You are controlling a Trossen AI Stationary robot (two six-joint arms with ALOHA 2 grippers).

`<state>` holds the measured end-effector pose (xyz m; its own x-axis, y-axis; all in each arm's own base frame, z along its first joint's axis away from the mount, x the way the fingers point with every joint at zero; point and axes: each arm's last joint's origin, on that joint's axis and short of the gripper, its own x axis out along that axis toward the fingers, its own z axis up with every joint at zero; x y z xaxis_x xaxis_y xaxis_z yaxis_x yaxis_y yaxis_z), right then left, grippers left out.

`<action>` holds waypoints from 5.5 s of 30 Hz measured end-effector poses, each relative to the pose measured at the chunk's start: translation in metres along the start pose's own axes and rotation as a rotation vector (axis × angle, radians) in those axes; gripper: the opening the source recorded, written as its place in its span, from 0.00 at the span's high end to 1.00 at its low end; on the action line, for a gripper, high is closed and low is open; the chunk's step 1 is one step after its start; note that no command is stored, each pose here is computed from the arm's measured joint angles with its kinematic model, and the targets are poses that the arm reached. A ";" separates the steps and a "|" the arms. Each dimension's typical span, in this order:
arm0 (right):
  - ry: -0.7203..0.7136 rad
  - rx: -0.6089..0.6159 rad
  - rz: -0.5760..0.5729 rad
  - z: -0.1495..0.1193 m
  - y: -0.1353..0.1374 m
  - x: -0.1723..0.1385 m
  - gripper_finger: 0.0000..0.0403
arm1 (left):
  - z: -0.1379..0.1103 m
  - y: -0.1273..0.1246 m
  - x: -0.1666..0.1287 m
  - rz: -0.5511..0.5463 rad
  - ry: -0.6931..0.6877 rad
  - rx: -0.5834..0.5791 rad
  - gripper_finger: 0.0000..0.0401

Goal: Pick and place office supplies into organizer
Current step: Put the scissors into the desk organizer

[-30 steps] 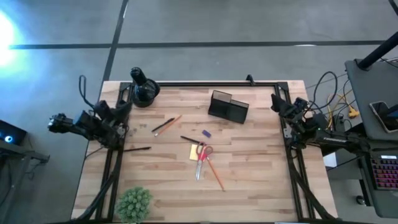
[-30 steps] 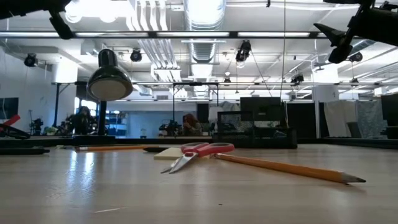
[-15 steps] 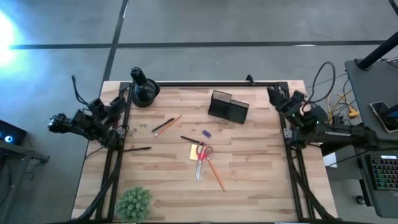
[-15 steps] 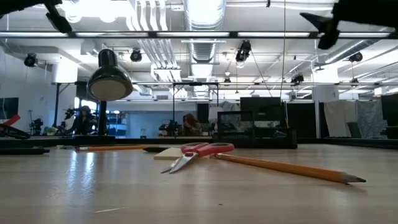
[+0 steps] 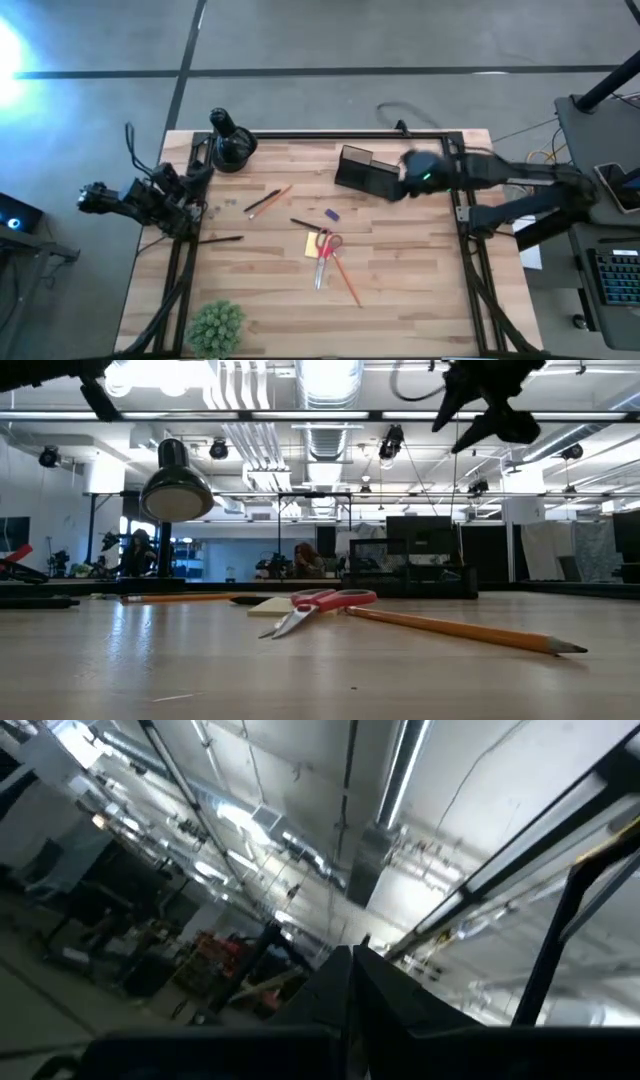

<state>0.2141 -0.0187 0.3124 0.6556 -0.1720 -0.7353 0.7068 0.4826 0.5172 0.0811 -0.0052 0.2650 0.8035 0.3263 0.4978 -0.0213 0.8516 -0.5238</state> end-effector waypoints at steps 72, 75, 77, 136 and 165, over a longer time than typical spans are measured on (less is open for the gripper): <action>0.593 -1.832 0.138 -0.049 0.115 0.242 0.54 | -0.038 0.013 -0.008 0.055 0.395 -0.045 1.00; 0.612 -1.846 0.138 -0.051 0.106 0.247 0.54 | -0.038 0.013 -0.008 0.055 0.394 -0.046 1.00; 0.631 -1.845 0.133 -0.053 0.101 0.249 0.54 | -0.037 0.013 -0.008 0.057 0.393 -0.053 1.00; 0.392 -1.798 -1.410 0.069 0.060 0.107 0.91 | -0.036 0.013 -0.007 0.078 0.373 -0.060 1.00; 0.758 -1.810 -1.572 0.102 0.005 0.154 0.91 | -0.035 0.012 -0.007 0.056 0.365 0.013 1.00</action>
<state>0.3453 -0.1301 0.2463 -0.2837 -0.9361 -0.2080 -0.6758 0.3491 -0.6492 0.0961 -0.0114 0.2307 0.9603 0.2061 0.1879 -0.0764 0.8424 -0.5334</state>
